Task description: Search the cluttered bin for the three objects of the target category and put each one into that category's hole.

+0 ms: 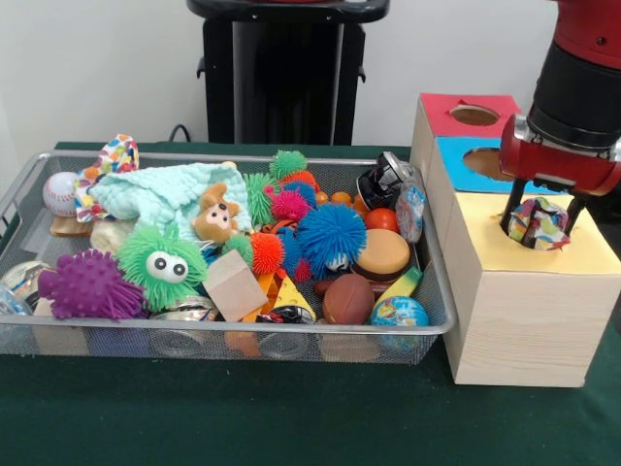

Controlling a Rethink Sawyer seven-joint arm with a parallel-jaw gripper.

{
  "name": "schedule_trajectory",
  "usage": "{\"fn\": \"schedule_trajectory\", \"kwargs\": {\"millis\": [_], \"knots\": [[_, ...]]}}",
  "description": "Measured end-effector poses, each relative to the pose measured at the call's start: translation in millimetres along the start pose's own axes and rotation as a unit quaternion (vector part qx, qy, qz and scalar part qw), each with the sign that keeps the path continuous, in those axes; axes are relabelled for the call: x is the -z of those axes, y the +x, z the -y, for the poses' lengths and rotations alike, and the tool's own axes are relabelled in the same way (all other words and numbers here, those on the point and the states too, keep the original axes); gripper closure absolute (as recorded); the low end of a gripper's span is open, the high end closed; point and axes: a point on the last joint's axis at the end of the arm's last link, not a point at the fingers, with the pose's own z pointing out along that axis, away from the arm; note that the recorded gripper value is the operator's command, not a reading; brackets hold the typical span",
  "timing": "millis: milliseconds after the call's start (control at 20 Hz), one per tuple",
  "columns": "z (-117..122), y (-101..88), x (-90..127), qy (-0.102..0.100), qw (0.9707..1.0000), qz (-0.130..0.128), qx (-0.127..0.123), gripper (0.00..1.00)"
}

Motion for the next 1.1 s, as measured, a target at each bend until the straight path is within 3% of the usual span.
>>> {"fn": "schedule_trajectory", "kwargs": {"millis": [1100], "knots": [[1.0,-2.4,-3.5,-0.005,1.0,-0.004,-0.003,0.0]]}}
